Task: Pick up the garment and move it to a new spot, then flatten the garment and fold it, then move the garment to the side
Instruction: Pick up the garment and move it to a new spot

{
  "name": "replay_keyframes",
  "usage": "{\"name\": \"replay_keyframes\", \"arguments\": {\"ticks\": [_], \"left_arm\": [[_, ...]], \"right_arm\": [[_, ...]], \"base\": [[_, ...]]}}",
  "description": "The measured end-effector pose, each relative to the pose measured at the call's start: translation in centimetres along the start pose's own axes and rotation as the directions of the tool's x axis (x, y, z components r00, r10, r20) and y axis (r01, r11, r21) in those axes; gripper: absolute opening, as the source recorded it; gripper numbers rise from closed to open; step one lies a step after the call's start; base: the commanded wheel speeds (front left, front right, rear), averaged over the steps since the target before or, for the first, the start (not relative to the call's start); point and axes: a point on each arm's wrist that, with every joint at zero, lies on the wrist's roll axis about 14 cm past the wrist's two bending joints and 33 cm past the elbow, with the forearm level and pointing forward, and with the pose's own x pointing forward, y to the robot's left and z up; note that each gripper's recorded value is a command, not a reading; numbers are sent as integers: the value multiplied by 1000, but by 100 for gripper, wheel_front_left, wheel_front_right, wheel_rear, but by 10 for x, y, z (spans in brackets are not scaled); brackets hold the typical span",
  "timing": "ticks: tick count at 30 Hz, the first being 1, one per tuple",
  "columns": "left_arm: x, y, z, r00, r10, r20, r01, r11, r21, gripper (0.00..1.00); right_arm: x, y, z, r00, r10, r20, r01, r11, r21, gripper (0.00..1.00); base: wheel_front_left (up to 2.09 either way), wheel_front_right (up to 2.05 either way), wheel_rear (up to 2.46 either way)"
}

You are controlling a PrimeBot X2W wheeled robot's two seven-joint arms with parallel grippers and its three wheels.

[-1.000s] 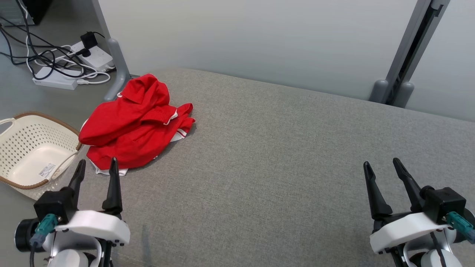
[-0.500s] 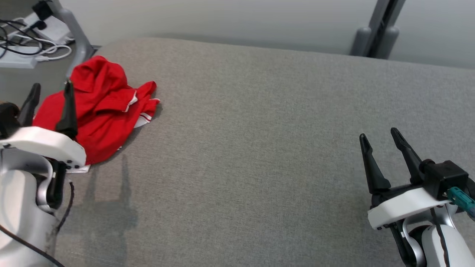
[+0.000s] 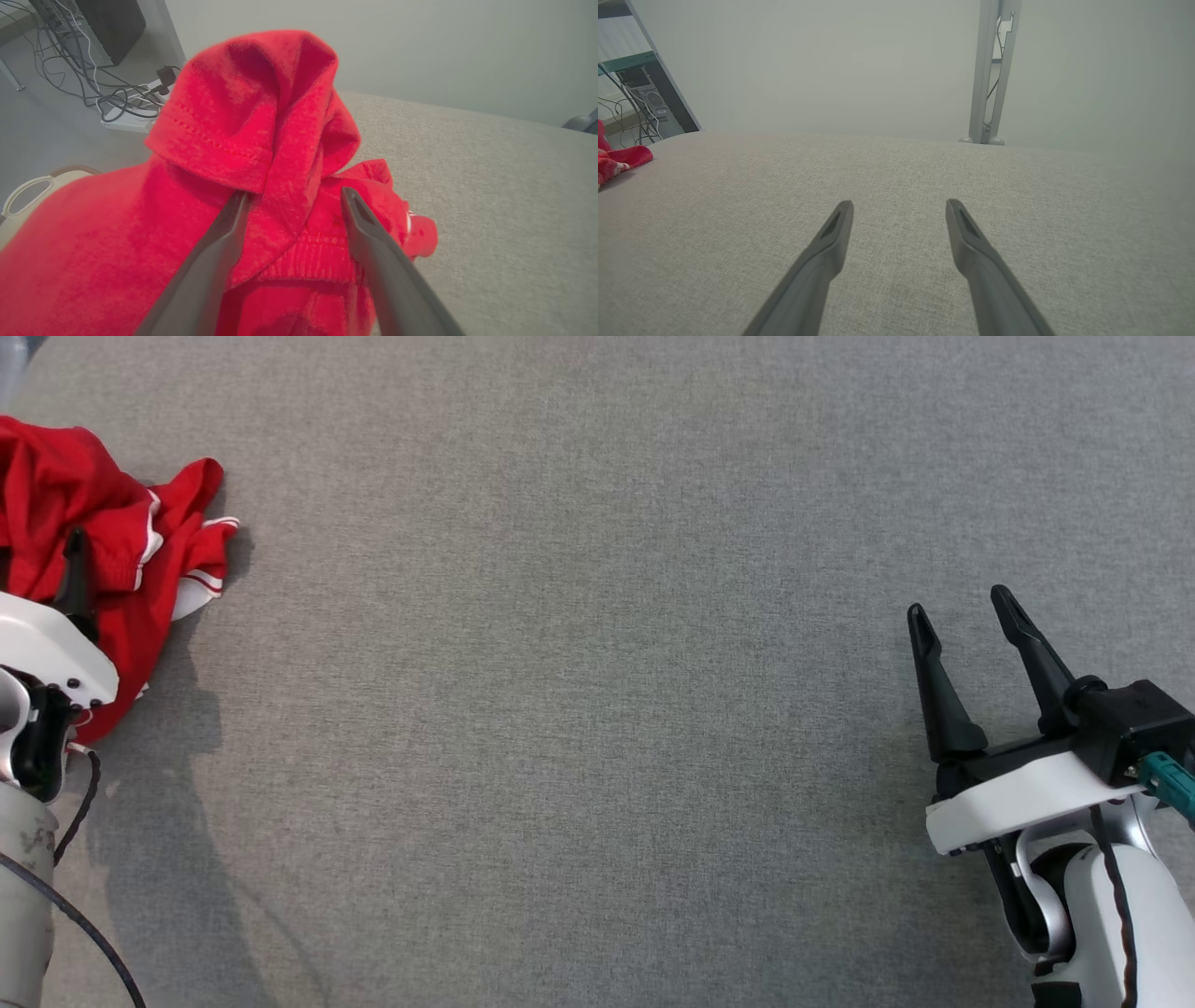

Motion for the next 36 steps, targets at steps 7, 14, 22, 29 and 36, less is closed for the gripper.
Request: {"name": "replay_keyframes", "arguments": {"ticks": [7,14,22,29,36], "left_arm": [[15,8,1,999,34,1,-34,998,50,0],[5,21,71,971,49,235,-72,993,89,0],[-44,-6,173,839,-39,543,-25,994,111,0],[-105,-53,188,758,-150,635,78,987,140,0],[-155,-118,149,758,-289,585,239,957,162,0]], "right_arm": [[4,-10,-8,1000,-23,-11,23,1000,3,100],[2,-14,8,999,-40,32,41,999,-8,100],[-20,-16,38,992,-72,99,75,997,-23,100],[-49,-18,63,982,-103,155,109,994,-26,100],[-84,-33,79,966,-169,194,179,983,-35,100]], "base": [[0,0,0],[0,0,0],[0,0,0],[0,0,0],[0,0,0]]}}
